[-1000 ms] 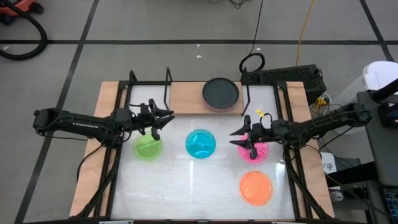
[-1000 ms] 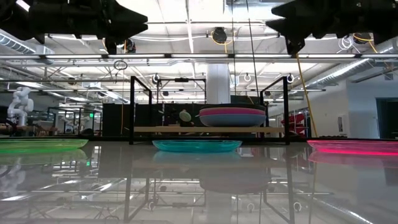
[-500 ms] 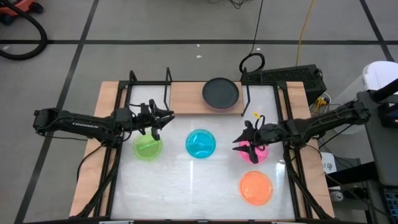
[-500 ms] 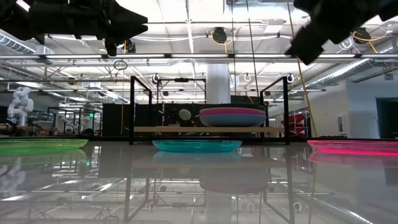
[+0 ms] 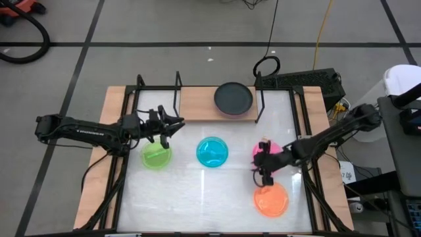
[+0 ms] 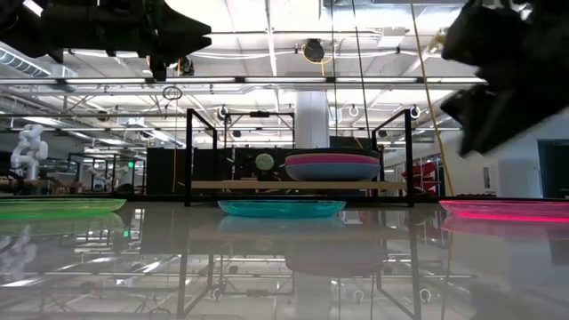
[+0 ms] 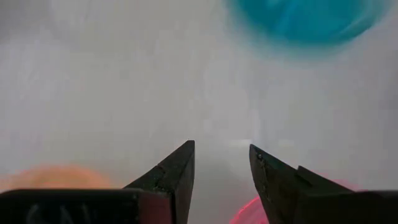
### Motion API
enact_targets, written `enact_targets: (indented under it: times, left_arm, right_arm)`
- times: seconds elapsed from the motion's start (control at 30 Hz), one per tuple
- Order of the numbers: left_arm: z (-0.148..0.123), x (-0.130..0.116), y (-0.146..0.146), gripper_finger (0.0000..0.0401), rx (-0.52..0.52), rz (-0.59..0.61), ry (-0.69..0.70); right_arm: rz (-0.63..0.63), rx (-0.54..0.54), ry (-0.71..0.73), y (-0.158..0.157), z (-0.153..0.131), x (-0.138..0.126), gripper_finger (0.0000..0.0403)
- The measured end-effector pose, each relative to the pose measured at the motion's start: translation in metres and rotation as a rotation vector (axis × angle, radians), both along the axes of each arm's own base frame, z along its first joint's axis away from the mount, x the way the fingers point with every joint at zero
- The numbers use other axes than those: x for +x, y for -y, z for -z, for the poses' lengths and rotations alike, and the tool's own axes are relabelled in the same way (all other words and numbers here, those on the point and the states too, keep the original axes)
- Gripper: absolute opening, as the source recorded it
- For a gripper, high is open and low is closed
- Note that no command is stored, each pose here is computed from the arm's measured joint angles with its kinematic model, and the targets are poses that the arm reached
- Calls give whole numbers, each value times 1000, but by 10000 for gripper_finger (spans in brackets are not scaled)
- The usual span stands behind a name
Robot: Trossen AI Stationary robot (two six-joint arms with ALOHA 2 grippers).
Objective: Place and stack plates onto a shelf
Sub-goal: Put the small pink plate on the shelf
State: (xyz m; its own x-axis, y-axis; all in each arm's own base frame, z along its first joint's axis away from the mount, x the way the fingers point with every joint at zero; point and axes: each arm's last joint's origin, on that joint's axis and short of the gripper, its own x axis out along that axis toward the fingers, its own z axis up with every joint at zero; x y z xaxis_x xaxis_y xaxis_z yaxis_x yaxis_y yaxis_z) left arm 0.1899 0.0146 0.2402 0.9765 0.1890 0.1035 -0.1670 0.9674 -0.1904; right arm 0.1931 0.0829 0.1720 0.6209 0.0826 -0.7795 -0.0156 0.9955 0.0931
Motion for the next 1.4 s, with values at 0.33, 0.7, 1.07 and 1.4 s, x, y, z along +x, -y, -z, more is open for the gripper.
enact_targets:
  times: [0.33,0.7,1.07,1.4]
  left_arm:
    - [1,0,1,115,-1,5,-14]
    - [1,0,1,115,-2,5,-14]
    - [2,0,1,115,-4,6,-18]
    - [2,0,1,115,-3,6,-19]
  right_arm:
    - [72,0,-109,-13,20,-2,134]
    - [229,-53,-206,-6,29,-10,116]
    - [289,-97,-295,-6,45,-10,71]
    - [235,-97,-245,-5,34,-11,5]
